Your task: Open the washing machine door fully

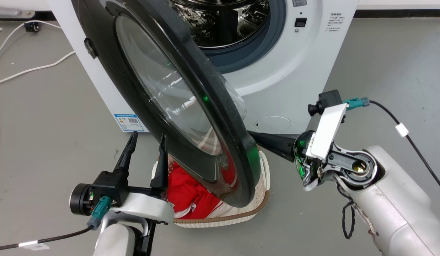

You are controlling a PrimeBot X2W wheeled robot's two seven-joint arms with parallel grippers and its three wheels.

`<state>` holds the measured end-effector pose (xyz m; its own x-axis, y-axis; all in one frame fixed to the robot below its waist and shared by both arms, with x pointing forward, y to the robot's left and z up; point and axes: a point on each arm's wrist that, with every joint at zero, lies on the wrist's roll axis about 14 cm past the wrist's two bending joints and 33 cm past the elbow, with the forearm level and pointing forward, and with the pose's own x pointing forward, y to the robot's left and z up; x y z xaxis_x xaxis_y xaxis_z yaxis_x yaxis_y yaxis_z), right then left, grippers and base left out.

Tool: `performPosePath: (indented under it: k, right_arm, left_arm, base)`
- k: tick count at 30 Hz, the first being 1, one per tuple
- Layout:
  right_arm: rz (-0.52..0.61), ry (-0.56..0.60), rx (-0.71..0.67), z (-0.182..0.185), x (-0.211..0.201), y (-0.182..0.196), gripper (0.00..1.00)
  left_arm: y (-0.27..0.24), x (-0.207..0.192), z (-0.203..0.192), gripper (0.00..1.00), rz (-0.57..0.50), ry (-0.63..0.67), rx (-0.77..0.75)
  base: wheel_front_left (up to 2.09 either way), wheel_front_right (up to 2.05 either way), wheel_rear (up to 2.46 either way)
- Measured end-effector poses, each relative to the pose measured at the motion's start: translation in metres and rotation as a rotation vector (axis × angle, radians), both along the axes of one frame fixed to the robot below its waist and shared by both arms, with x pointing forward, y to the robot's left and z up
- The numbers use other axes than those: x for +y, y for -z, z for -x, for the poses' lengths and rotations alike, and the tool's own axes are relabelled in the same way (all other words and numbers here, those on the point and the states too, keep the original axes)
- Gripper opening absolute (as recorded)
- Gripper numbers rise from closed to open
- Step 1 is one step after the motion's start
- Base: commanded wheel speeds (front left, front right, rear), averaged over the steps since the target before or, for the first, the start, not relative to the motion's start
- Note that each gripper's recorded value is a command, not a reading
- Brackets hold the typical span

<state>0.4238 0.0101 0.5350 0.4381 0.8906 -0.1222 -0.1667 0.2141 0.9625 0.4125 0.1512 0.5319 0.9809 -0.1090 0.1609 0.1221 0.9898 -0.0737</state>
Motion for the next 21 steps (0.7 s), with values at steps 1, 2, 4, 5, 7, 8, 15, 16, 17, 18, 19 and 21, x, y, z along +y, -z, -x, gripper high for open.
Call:
performPosePath:
  k: [1,2,4,5,7,8,15,16,17,18,19,21]
  right_arm:
    - [-0.002,-0.002,0.004,0.002,0.0,0.001,0.0]
    - [-0.004,0.0,0.007,0.004,0.0,0.002,0.0]
    - [-0.005,-0.002,0.012,0.008,0.001,0.005,0.0]
    - [-0.007,-0.005,0.016,0.011,0.002,0.006,0.0]
    - [-0.009,-0.014,0.018,0.017,0.005,0.008,0.0]
    - [-0.017,-0.02,0.02,0.02,0.007,0.007,0.0]
    - [-0.034,-0.021,0.007,0.03,0.016,0.005,0.0]
    - [-0.036,-0.019,0.006,0.03,0.017,0.005,0.0]
    - [-0.038,-0.015,0.0,0.03,0.018,0.004,0.0]
    - [-0.041,-0.003,-0.009,0.029,0.018,0.002,0.0]
    - [-0.046,0.012,-0.017,0.027,0.018,0.0,0.0]
    - [-0.05,0.055,-0.034,0.023,0.014,-0.002,0.0]
  left_arm:
    - [0.0,0.0,0.0,1.0,0.0,0.0,0.0]
    - [-0.001,0.0,0.0,1.0,0.0,0.001,-0.002]
    - [-0.002,-0.001,0.0,1.0,0.001,0.001,-0.004]
    - [-0.002,-0.001,0.0,1.0,0.001,0.001,-0.004]
    - [-0.001,-0.001,0.001,1.0,0.002,0.001,-0.002]
    - [0.0,-0.001,0.002,1.0,0.003,0.001,0.0]
    - [0.0,-0.003,0.002,1.0,0.006,0.003,0.0]
    - [0.0,-0.003,0.002,1.0,0.005,0.003,0.001]
    - [0.0,-0.003,0.002,1.0,0.006,0.003,0.001]
    - [0.0,-0.003,0.002,1.0,0.006,0.004,0.001]
    - [0.0,-0.003,0.002,1.0,0.006,0.003,0.001]
    - [-0.001,-0.003,0.002,1.0,0.007,0.003,-0.001]
  base:
    - [0.0,0.0,0.0]
    - [0.0,0.0,0.0]
    - [0.0,0.0,0.0]
    - [0.0,0.0,0.0]
    - [0.0,0.0,0.0]
    - [0.0,0.0,0.0]
    - [0.0,0.0,0.0]
    - [0.0,0.0,0.0]
    - [0.0,0.0,0.0]
    - [0.0,0.0,0.0]
    - [0.0,0.0,0.0]
    - [0.0,0.0,0.0]
